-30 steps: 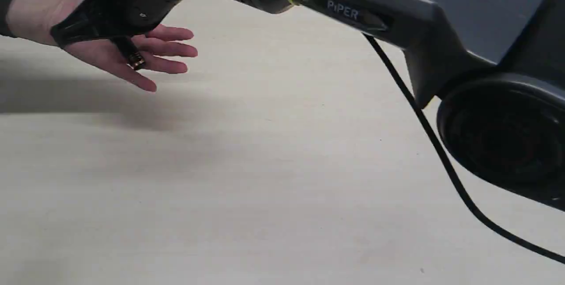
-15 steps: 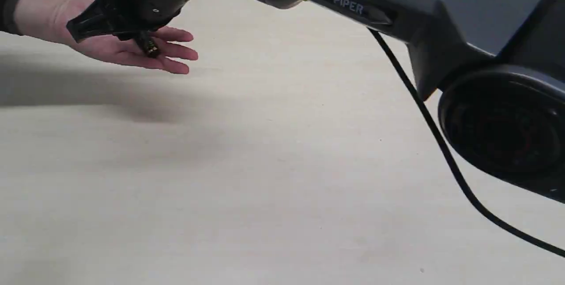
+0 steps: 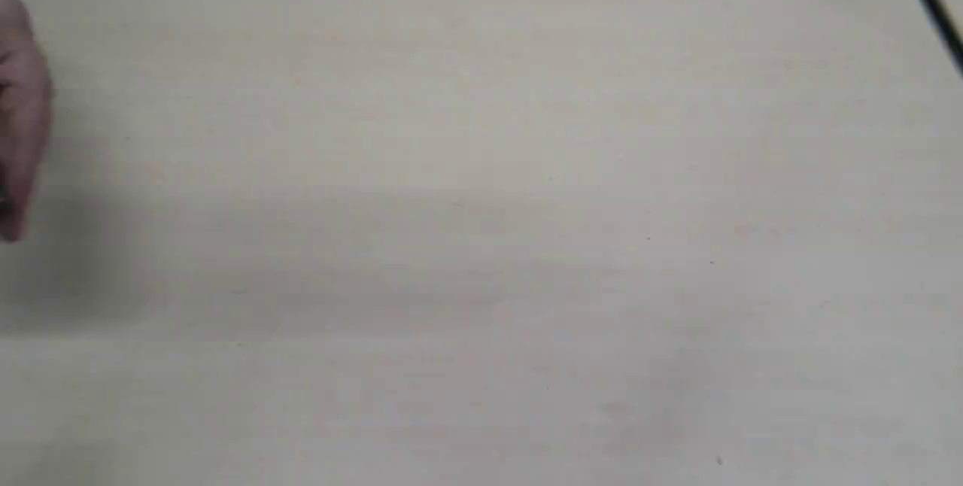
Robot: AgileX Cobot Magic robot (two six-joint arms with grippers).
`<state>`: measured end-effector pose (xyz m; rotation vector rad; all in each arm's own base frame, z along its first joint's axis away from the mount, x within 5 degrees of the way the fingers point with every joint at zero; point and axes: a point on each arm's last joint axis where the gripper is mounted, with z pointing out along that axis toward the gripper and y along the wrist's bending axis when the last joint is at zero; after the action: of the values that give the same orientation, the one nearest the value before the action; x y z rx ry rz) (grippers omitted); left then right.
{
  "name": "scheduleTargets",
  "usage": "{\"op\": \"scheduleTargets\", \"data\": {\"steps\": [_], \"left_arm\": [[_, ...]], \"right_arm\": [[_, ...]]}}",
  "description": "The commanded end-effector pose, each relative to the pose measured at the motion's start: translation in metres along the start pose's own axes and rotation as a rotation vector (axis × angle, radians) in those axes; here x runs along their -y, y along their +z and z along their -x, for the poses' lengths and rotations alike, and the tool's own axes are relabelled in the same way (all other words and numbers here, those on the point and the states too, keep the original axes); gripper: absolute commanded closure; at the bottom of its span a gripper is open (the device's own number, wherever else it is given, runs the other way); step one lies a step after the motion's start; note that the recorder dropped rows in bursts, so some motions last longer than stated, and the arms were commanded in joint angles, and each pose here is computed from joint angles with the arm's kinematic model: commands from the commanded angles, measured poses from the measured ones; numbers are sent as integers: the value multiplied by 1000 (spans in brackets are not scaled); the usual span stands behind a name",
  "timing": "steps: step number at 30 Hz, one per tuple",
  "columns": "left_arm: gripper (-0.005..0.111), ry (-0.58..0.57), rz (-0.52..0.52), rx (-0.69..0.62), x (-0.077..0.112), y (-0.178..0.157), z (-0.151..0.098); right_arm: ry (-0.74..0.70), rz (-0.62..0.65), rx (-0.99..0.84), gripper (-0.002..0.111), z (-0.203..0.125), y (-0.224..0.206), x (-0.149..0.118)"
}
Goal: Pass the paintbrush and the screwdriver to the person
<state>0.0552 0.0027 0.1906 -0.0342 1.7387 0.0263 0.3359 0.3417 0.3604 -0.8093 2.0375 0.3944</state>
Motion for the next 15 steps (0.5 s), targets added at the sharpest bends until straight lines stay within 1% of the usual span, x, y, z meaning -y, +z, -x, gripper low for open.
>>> {"op": "scheduleTargets", "data": {"steps": [1, 4, 9, 15], "left_arm": [[107, -2, -9, 6, 1, 0, 0], [107, -2, -9, 6, 1, 0, 0], [107, -2, -9, 6, 1, 0, 0], [107, -2, -9, 6, 1, 0, 0]], "right_arm": [[-7, -19, 45, 104, 9, -32, 5], [-34, -44, 48, 104, 6, -56, 9], [-56, -64, 53, 104, -9, -94, 14], [-45, -58, 139, 104, -34, -153, 17]]}}
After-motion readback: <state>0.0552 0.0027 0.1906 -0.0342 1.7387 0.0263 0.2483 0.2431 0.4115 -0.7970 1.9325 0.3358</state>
